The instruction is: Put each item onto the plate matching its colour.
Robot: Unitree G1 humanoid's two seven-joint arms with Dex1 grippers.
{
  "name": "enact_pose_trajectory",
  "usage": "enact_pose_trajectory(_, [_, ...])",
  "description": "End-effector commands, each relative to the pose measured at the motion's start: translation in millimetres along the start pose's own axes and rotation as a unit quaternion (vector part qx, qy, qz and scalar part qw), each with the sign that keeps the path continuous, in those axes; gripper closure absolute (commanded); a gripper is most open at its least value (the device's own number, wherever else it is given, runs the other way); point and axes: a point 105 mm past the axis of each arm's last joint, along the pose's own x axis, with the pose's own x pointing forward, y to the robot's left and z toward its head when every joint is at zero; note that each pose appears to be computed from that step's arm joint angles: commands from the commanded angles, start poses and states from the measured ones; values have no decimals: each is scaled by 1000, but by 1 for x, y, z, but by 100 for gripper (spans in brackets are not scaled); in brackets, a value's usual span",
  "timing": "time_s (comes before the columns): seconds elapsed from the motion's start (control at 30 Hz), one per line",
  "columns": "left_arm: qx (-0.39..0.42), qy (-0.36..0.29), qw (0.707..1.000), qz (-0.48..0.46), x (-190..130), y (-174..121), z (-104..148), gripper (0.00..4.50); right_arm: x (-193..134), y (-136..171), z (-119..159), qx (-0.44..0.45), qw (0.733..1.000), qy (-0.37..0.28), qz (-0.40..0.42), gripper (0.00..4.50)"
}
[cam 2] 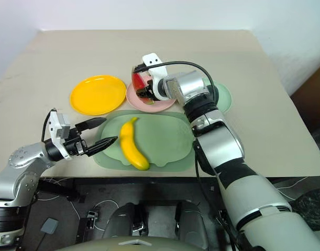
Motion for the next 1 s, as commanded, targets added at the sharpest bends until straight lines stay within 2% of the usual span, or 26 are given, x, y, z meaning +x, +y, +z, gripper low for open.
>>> enact_pose_trajectory(0.03, [28, -11, 1000, 6, -4, -1, 12, 0, 7, 5, 14, -37, 999, -21, -2, 210])
enact_pose_trajectory(0.27, [27, -8, 1000, 14, -9, -3, 9, 0, 21, 6, 3, -64, 997, -21, -31, 210])
enact_pose_trajectory(0.47, [26, -8, 999, 17, -9, -6, 10, 0, 19, 0, 6, -68, 996, -31, -48, 6])
enact_pose_trajectory(0.6, [27, -10, 999, 18, -6, -5, 17, 0, 12, -8, 15, -58, 996, -46, -54, 2])
enact_pose_trajectory(0.8, [26, -10, 999, 16, -3, -4, 21, 0, -5, -14, 32, -28, 996, -77, -20, 2])
enact_pose_trajectory(0.93, [24, -10, 1000, 16, 1, -5, 20, 0, -25, -15, 37, -9, 994, -102, 26, 2])
enact_pose_trajectory(1.0, [21, -12, 1000, 16, 4, -7, 19, 0, -42, -15, 35, -36, 990, -135, 30, 2])
